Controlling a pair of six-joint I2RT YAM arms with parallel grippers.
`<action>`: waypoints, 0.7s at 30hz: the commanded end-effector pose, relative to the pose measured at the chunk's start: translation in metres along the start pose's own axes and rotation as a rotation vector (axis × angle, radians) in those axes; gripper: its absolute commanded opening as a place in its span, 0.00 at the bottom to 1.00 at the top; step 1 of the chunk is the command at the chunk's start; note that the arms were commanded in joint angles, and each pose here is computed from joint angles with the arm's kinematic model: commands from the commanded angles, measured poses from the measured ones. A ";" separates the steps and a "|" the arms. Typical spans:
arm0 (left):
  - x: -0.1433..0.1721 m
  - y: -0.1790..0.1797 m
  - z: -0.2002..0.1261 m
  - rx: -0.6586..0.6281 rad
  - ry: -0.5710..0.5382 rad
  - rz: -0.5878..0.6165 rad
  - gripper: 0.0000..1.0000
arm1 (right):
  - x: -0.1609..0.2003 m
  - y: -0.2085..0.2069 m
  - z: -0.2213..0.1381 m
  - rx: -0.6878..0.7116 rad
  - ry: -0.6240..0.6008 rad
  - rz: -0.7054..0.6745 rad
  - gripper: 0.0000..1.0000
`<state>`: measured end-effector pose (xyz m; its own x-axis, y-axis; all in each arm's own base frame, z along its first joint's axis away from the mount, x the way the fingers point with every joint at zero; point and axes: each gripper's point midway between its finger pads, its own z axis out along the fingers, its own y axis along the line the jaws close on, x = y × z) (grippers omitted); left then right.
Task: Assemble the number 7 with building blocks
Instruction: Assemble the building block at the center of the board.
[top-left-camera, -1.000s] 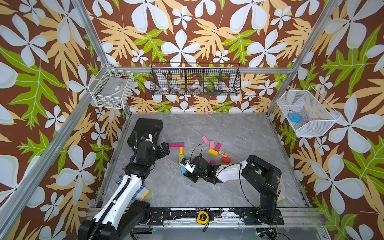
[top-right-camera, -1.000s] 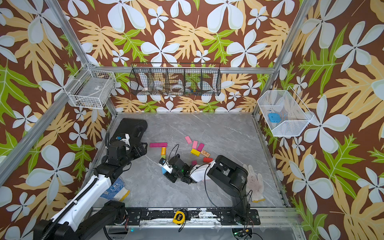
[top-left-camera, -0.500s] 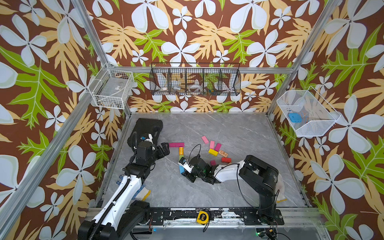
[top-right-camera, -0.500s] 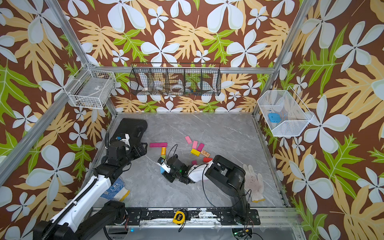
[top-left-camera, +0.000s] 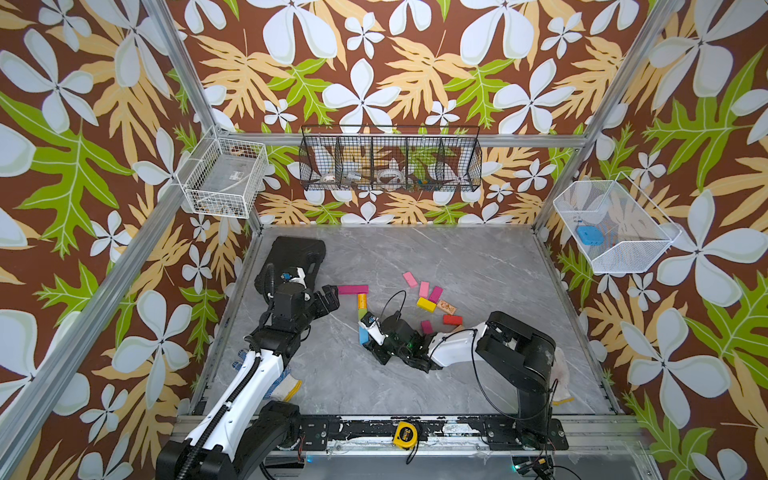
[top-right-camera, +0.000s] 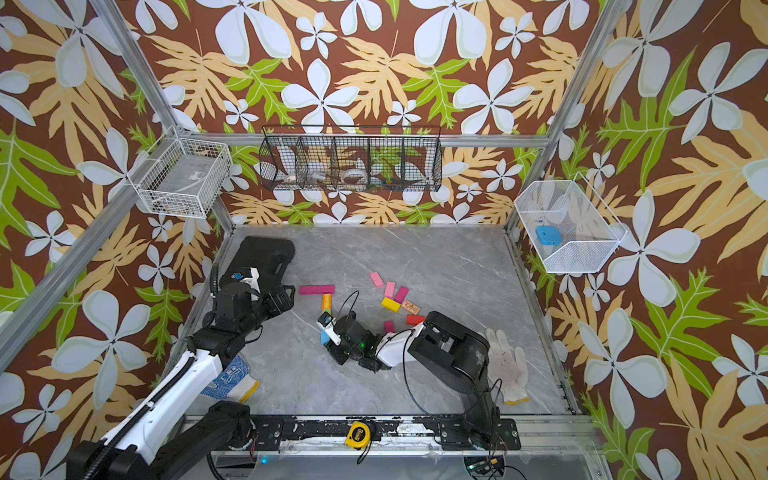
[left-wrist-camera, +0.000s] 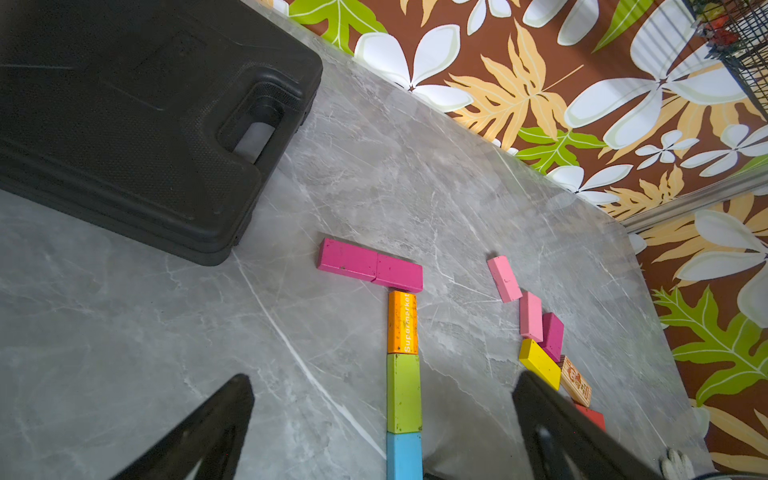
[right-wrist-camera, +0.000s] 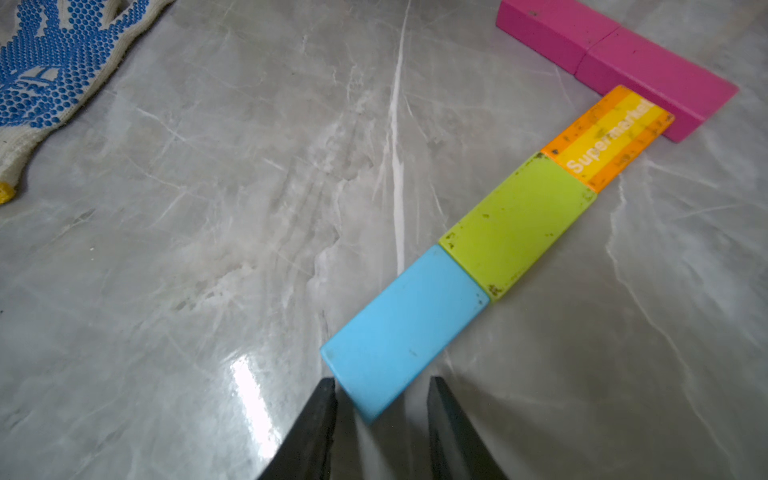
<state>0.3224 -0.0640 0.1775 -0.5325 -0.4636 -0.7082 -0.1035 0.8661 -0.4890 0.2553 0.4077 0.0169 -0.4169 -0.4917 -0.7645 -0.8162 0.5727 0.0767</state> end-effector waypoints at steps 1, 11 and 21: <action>-0.002 -0.003 0.000 0.018 -0.008 0.004 1.00 | 0.035 -0.001 -0.002 0.007 0.130 0.020 0.38; -0.003 -0.003 -0.002 0.012 -0.014 0.004 1.00 | 0.034 0.000 0.001 0.001 0.126 0.017 0.37; -0.003 -0.003 -0.002 0.011 -0.011 0.004 1.00 | 0.033 -0.004 0.005 0.025 0.121 0.037 0.37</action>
<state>0.3216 -0.0642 0.1791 -0.5286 -0.4642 -0.7107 -0.0993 0.8653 -0.4913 0.2578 0.4126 0.0179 -0.4235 -0.4720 -0.7732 -0.8089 0.5813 0.0882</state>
